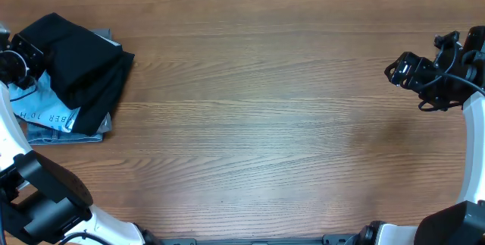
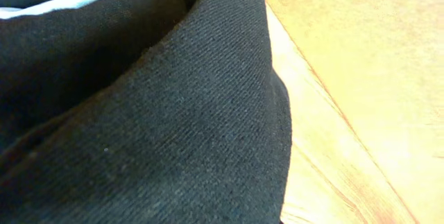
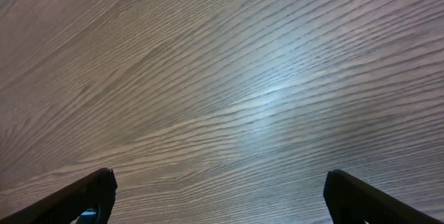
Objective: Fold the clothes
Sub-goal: 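Lower the black bundle onto the clothes stack with the left gripper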
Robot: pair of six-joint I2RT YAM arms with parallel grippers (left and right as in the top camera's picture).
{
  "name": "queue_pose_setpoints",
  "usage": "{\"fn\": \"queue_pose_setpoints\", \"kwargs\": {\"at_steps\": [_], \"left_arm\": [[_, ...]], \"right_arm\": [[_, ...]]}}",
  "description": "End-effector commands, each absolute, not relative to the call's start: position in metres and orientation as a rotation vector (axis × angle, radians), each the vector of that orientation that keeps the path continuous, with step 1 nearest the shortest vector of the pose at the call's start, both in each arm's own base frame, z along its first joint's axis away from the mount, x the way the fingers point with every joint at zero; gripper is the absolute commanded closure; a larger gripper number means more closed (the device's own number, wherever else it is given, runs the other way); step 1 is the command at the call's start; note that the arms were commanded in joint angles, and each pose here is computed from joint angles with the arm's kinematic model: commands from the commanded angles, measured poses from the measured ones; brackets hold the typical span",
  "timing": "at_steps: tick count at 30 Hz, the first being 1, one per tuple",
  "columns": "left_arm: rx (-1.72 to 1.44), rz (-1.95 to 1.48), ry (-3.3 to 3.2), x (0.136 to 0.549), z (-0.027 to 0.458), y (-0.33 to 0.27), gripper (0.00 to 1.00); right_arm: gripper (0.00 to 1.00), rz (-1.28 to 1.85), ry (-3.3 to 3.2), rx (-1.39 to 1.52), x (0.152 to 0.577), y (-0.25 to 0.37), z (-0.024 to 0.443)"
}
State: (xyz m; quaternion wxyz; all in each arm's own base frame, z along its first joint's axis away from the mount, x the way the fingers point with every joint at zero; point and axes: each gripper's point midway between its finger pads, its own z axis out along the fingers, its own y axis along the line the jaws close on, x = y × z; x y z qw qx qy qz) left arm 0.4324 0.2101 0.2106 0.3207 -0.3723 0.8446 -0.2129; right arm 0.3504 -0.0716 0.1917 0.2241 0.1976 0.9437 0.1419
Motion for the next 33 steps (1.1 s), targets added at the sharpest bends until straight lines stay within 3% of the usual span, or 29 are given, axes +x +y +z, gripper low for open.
{"fn": "queue_pose_setpoints", "kwargs": {"at_steps": [1,14,33], "left_arm": [[-0.931,-0.607,2.163,0.433,0.235,0.204,0.96],[-0.962,-0.532,2.033,0.415,0.294,0.203,0.96],[-1.144,-0.308,2.150,0.401,0.228,0.235,0.96]], "right_arm": [[0.00,0.384,2.590,0.545,0.353,-0.073,0.196],[0.00,0.384,2.590,0.545,0.353,-0.073,0.196],[0.00,0.384,2.590,0.545,0.353,-0.073,0.196]]}}
